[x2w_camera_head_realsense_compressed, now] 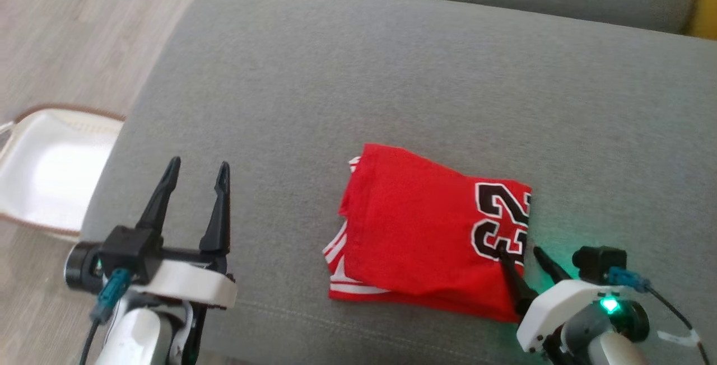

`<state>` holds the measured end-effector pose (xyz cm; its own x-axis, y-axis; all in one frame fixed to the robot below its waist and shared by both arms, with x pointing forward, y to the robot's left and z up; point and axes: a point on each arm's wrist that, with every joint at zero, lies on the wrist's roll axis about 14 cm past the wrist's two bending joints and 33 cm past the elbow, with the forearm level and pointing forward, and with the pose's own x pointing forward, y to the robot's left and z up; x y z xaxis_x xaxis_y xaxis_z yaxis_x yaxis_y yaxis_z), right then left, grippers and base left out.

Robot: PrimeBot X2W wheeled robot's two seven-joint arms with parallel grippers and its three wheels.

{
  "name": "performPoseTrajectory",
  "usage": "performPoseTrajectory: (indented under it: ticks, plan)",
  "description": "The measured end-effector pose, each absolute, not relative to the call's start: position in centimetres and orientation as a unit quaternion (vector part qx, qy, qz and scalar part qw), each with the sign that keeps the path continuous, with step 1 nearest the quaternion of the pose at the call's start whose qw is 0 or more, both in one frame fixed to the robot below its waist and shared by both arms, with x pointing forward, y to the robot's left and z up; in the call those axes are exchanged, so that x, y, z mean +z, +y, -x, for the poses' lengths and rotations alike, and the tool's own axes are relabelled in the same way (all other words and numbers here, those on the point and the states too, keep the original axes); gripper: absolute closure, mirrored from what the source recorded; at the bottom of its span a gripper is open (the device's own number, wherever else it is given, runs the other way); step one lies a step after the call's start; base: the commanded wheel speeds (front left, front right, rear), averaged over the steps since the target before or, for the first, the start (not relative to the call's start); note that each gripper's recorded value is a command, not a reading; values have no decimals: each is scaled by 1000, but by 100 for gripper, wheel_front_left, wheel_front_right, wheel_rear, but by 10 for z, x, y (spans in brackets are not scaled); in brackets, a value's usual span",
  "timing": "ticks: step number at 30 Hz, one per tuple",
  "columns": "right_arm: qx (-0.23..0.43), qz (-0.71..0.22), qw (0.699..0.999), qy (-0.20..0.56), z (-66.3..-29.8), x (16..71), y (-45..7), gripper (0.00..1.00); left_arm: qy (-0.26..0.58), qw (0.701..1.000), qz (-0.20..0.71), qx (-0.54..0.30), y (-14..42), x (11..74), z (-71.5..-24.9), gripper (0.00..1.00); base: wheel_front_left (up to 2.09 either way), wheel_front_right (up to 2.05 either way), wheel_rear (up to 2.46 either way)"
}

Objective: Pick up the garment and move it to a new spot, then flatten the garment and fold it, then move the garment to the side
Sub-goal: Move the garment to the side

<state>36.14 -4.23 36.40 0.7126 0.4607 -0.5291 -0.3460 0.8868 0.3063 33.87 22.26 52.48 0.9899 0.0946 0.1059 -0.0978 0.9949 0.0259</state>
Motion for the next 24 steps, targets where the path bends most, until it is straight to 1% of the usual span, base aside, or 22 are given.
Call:
performPoseTrajectory:
  ticks: [2,3,5,10,17,19,24]
  plan:
    - [225,-94,917,316,-363,361,-37,0,-53,997,-20,54,226,525,-338,0,0,0,0]
    - [227,-95,916,317,-365,360,-34,6,-51,997,-20,56,227,524,-337,0,0,0,0]
    - [229,-97,914,319,-369,361,-31,100,-50,997,-22,57,228,524,-337,0,0,0,0]
    - [231,-99,915,317,-369,362,-30,100,-54,997,-23,50,225,526,-339,0,0,0,0]
    - [236,-90,927,279,-371,381,-34,100,-63,997,-24,24,211,530,-351,0,0,0,0]
    - [229,-79,934,264,-374,389,-45,100,-65,998,-23,11,203,531,-358,0,0,0,0]
    - [185,-55,950,247,-379,401,-93,100,-73,996,-11,-45,169,533,-378,0,0,0,0]
